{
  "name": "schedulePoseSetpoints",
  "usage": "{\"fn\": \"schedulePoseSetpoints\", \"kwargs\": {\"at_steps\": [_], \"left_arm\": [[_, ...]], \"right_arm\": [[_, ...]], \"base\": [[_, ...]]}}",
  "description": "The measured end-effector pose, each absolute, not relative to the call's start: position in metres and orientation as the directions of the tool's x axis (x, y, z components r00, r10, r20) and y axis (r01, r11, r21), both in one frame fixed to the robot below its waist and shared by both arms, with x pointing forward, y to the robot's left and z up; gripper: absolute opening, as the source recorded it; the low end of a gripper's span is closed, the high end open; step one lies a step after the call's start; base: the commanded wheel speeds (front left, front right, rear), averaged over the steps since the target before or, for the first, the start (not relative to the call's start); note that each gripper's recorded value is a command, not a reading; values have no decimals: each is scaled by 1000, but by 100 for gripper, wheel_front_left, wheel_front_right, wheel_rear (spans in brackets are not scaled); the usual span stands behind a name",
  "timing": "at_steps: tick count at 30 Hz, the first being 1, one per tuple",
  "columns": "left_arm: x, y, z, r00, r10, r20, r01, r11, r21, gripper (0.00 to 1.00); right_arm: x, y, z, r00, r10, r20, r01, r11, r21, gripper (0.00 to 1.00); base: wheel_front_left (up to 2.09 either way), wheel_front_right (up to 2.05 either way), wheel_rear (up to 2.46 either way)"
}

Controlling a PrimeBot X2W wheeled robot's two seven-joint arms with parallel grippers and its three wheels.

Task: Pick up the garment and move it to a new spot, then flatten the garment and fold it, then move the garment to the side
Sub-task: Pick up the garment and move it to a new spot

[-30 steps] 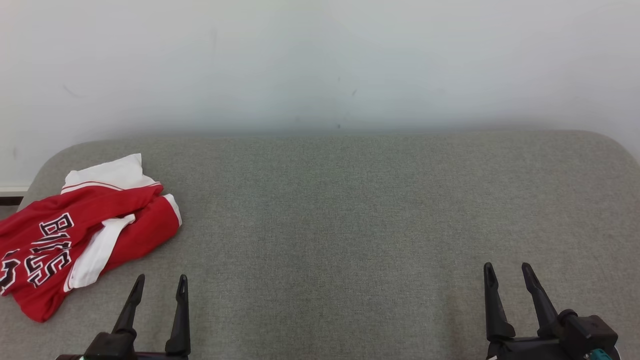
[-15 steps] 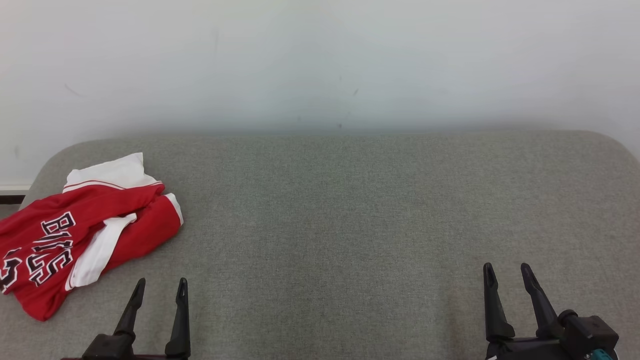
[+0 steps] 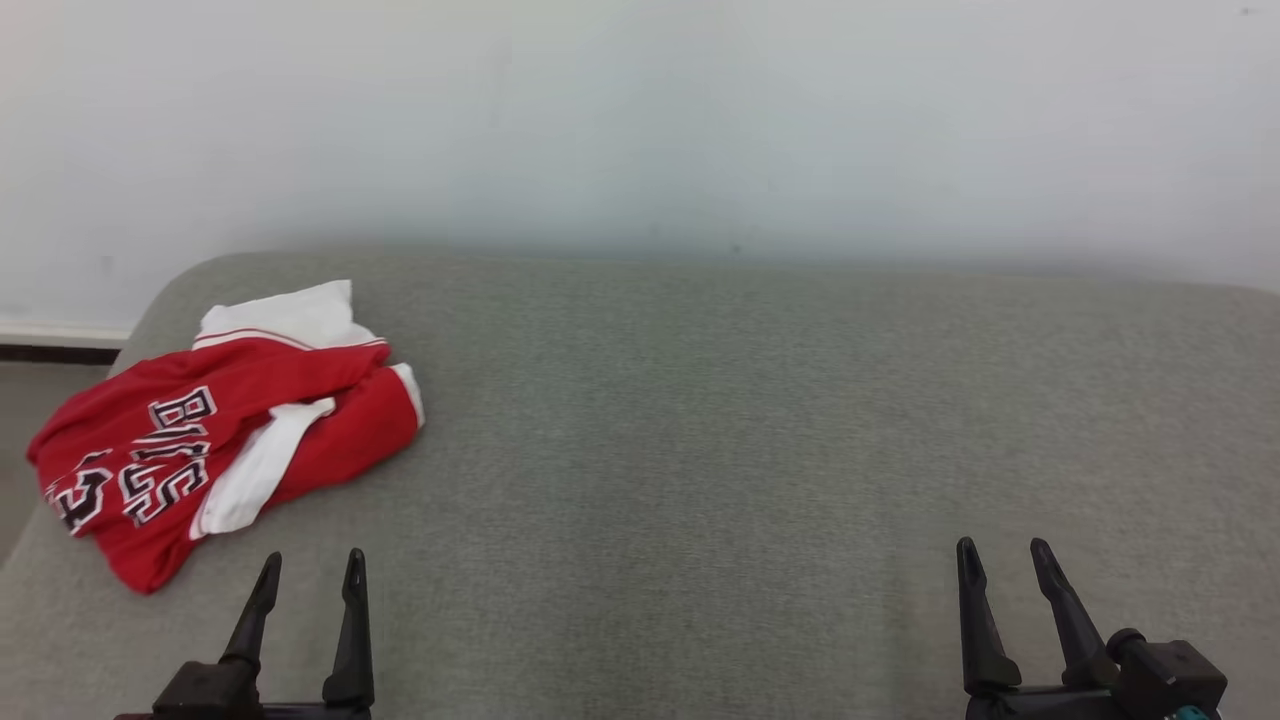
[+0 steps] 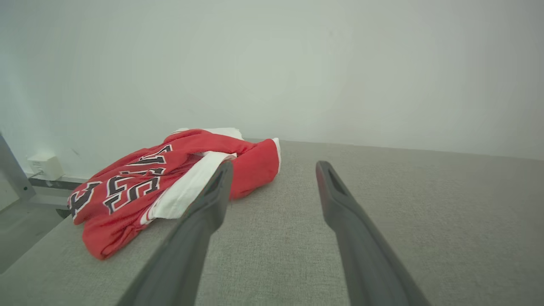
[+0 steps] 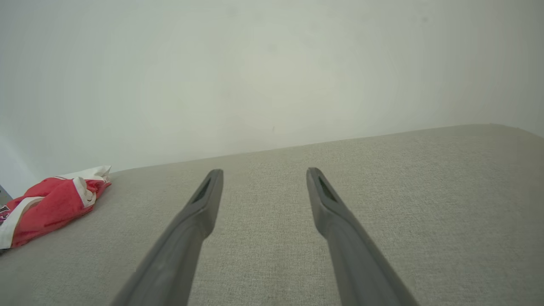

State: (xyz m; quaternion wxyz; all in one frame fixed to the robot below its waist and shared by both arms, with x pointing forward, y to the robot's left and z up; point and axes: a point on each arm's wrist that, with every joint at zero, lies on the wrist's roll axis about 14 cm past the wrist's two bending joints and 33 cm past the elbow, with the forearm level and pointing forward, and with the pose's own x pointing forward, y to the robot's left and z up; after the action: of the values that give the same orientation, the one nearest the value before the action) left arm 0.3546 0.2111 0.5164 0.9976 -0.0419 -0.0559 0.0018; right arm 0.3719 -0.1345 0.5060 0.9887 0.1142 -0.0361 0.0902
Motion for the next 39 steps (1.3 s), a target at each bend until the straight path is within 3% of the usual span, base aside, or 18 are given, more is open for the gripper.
{"fn": "schedulePoseSetpoints", "kwargs": {"at_steps": [13,27,39], "left_arm": [[304,282,508,965,245,90,-236,966,-108,100],[228,348,504,862,502,74,-493,863,-106,100],[210,365,504,814,577,65,-570,816,-98,100]], "right_arm": [[389,-70,499,934,351,68,-357,908,220,100],[396,19,495,818,573,53,-569,793,215,100],[399,39,487,788,615,37,-606,763,224,100]], "base": [[0,0,0],[0,0,0],[0,0,0]]}}
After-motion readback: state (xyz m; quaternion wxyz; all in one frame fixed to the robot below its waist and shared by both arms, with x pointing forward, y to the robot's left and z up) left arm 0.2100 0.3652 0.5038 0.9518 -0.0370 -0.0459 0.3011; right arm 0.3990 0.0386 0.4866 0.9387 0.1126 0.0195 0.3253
